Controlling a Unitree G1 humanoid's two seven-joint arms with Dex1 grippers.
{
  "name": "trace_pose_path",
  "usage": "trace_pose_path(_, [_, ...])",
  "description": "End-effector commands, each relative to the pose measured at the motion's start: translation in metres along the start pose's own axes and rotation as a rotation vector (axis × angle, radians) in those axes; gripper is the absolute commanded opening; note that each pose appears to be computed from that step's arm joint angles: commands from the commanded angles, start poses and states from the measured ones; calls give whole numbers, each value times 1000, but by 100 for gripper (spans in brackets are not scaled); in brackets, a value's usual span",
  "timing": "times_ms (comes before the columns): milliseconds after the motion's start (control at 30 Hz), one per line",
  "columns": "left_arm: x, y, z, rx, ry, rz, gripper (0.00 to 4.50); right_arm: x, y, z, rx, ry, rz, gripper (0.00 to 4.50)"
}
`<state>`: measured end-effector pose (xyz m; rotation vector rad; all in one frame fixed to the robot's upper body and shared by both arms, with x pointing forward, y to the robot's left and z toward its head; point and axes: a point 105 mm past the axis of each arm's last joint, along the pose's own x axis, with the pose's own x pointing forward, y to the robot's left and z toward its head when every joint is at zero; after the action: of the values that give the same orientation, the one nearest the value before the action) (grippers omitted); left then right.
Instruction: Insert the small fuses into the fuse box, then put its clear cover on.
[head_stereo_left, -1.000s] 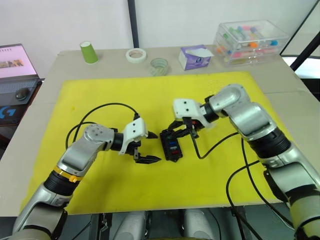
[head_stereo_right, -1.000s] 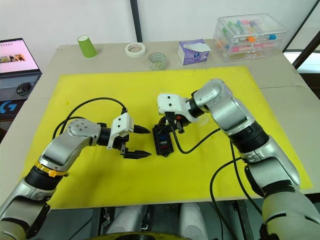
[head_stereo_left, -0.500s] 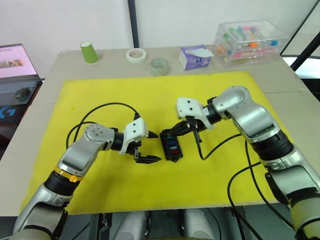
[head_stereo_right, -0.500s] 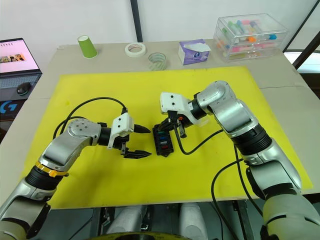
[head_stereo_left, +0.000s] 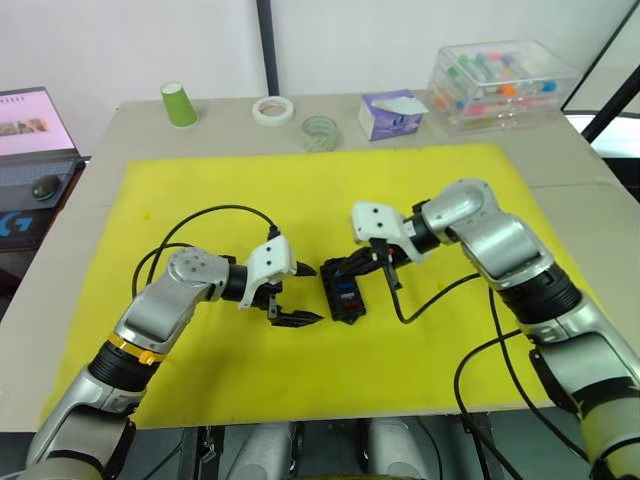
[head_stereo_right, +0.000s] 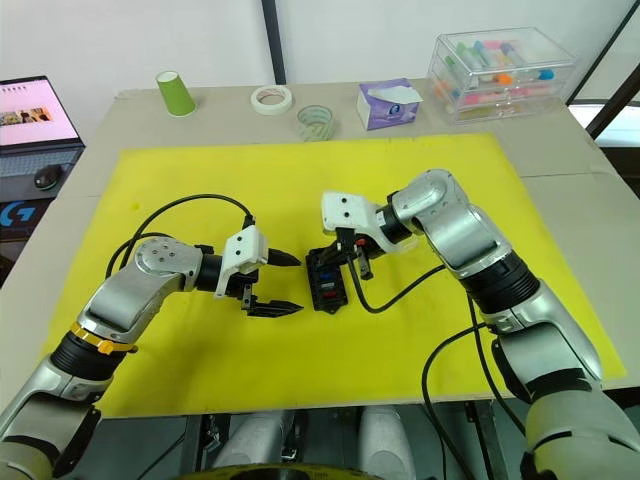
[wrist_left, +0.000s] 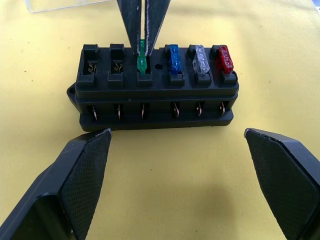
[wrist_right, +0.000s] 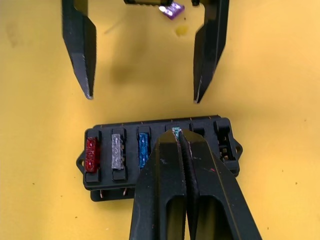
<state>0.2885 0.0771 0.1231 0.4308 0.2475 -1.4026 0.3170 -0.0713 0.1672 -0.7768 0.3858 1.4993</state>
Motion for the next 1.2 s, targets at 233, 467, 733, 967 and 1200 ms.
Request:
trace_pose_path(233, [-3,0,6,36,-13,5,450,4,4,-24,19,60,6,4])
trace_pose_path(467, [-3,0,6,40,-12,5,450,8,7,-39,46,96,14,4])
trace_pose_path(733, [-7,2,12,31,-35,11,450,-2,-3,-13,22,10,-25,4])
trace_pose_path(967, [-33,5,41,-27,-156,36,450,-36,-4,31,5,-134,-84,4])
trace_pose_path(1200, [-95,3,47,-131,-141,157,450,-73,0,15,24,-92,-203,4])
